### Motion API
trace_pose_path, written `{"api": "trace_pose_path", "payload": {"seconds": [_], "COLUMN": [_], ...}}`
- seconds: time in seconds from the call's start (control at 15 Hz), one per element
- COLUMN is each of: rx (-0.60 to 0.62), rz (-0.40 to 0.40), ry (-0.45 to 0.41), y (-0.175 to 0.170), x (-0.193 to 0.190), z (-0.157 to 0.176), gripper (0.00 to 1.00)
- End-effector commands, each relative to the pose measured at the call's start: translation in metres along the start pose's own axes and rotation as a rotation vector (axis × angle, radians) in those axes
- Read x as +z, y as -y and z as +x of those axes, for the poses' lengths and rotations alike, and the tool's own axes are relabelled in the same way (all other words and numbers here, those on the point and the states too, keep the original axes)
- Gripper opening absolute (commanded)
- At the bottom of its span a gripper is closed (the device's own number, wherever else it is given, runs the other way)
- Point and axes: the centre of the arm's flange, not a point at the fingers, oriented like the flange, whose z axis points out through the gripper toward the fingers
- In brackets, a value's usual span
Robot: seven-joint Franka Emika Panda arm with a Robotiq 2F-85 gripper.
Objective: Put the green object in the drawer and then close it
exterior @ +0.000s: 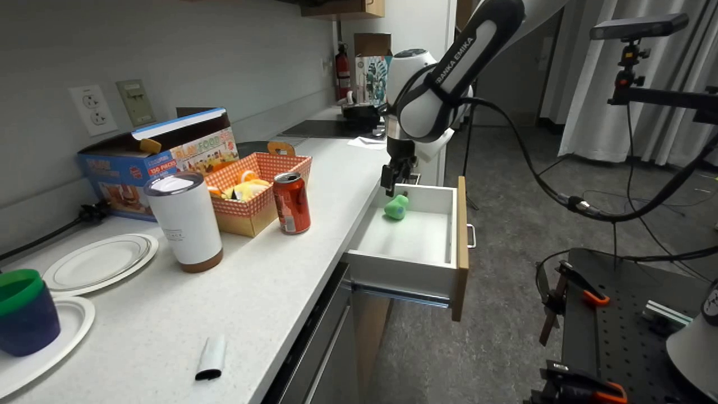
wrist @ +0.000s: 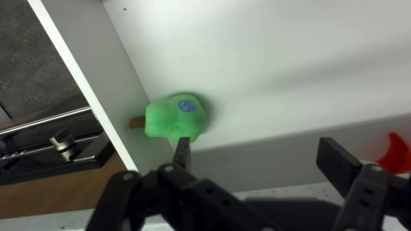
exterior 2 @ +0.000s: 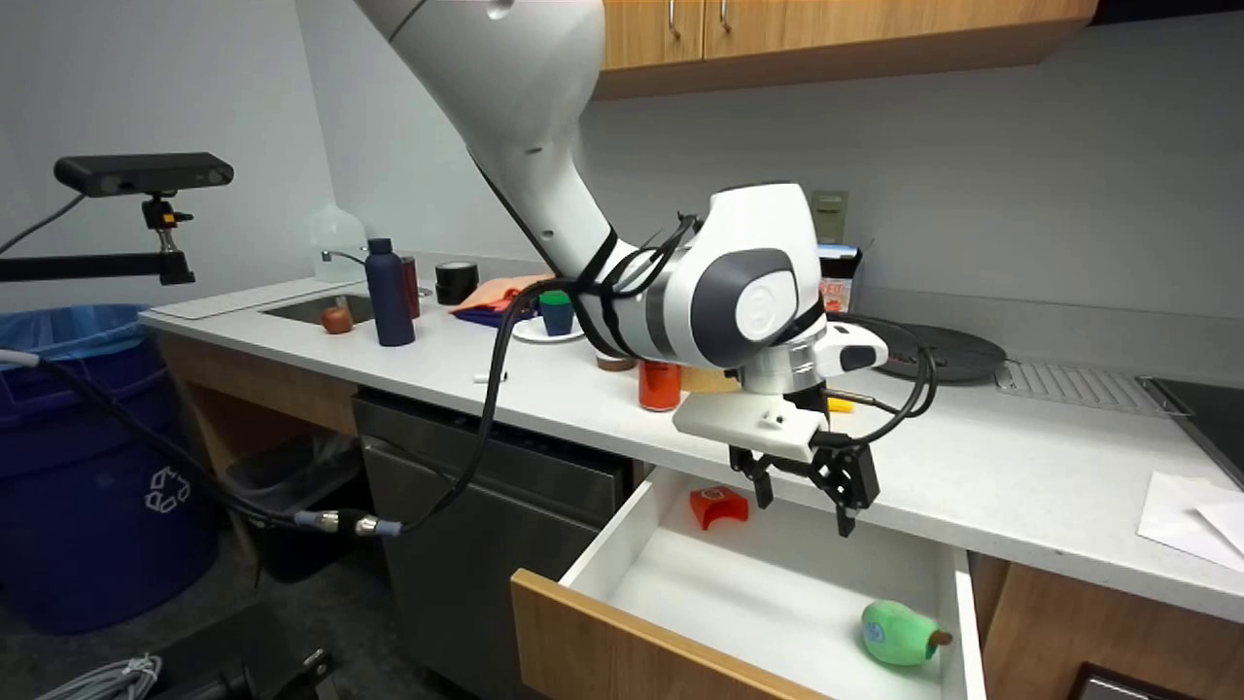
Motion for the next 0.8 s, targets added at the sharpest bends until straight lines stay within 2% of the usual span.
{"api": "trace_pose_path", "payload": {"seconds": [0.0, 0.47, 0.53, 0.73], "rx": [-0.063, -0.071, -0.048, -0.044], "rz": [0.037, 0.027, 0.034, 0.037], "ry": [0.072, 0.156, 0.147, 0.15], "y": [0.007, -0.005, 0.0, -0.003], "x": [-0.05, -0.107, -0.085, -0.097], "z": [-0.023, -0.07, -0.047, -0.058], "gripper": [1.0, 1.0, 1.0, 1.0]}}
